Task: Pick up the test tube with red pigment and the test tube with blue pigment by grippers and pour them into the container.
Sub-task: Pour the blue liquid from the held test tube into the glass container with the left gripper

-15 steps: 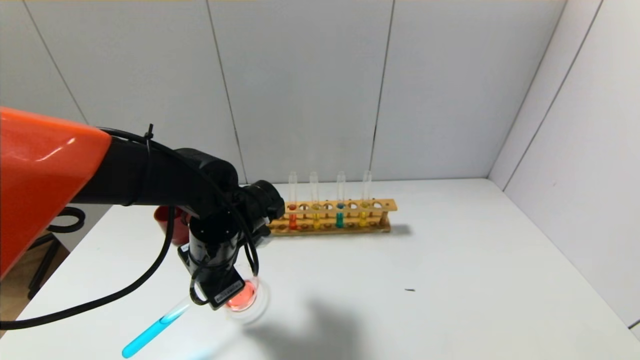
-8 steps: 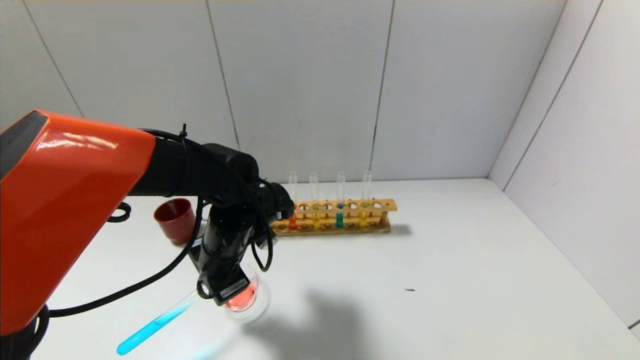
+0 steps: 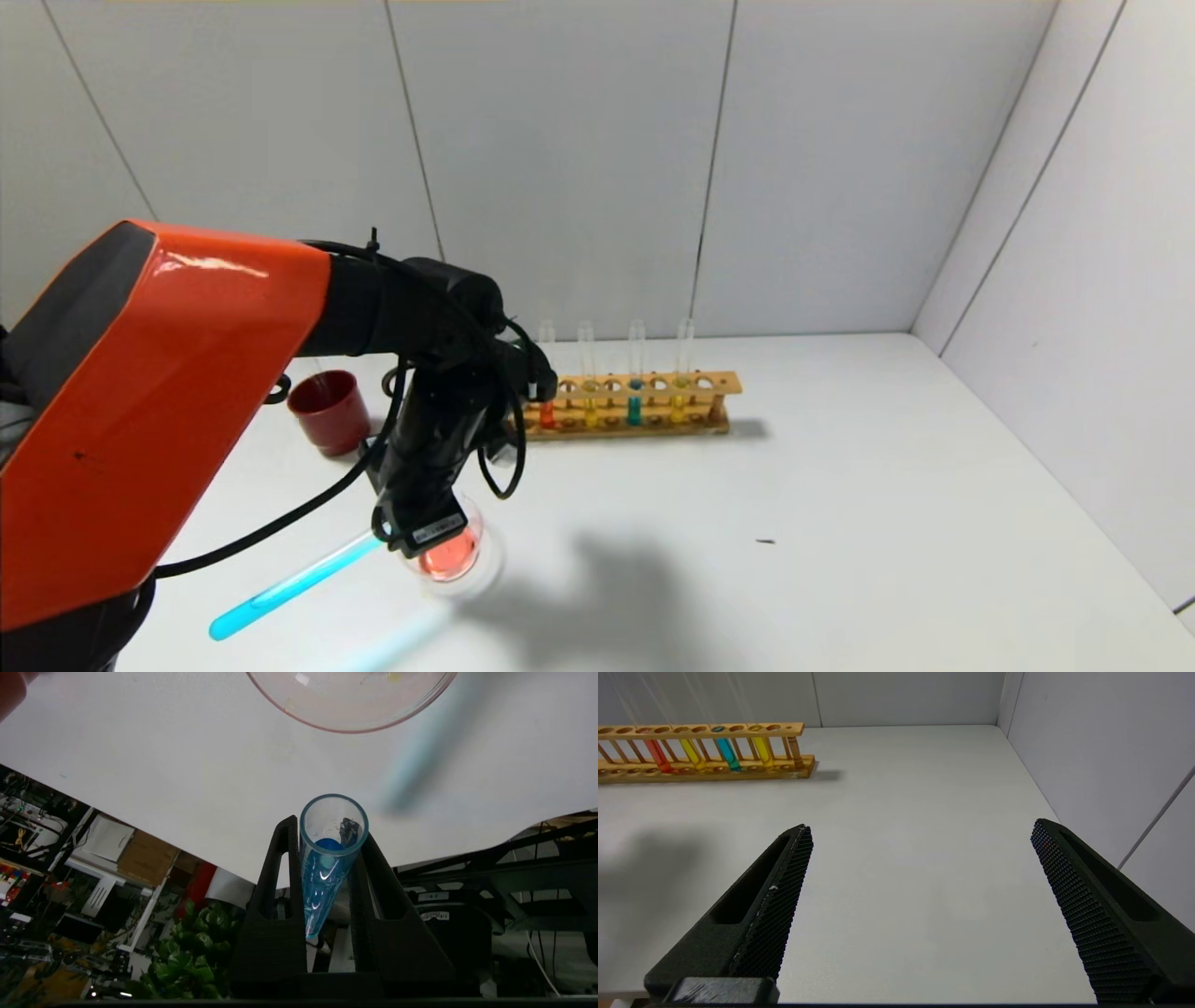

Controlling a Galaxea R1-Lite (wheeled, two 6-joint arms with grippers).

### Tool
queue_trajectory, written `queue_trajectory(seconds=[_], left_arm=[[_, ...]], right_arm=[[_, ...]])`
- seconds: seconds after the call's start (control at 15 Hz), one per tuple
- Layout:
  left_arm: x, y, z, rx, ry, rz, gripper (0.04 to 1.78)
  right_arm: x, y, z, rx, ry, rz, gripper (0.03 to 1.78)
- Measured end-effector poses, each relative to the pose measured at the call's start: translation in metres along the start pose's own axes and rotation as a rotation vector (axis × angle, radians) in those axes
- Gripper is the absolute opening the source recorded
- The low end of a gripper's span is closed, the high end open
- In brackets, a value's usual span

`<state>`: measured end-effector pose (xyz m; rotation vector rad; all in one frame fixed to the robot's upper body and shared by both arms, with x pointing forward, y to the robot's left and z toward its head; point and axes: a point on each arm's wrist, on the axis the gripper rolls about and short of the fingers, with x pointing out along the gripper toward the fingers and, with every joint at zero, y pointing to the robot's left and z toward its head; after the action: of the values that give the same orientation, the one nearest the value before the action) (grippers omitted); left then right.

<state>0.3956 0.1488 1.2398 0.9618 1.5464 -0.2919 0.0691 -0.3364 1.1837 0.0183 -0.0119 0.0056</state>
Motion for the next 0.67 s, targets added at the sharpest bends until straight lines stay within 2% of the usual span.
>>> queue_trajectory(seconds=[0.27,0.67], left_arm=[[-0.012,0.007,0.002,0.014,0.040,-0.008,0.31],[-0.001,0.012,0.009,0.076,0.089,-0.013,0.31]], right_arm=[[0.000,0.000,0.000,0.000,0.000,-0.001,1.71],[0.000,0.000,0.000,0.000,0.000,-0.001,1.71]])
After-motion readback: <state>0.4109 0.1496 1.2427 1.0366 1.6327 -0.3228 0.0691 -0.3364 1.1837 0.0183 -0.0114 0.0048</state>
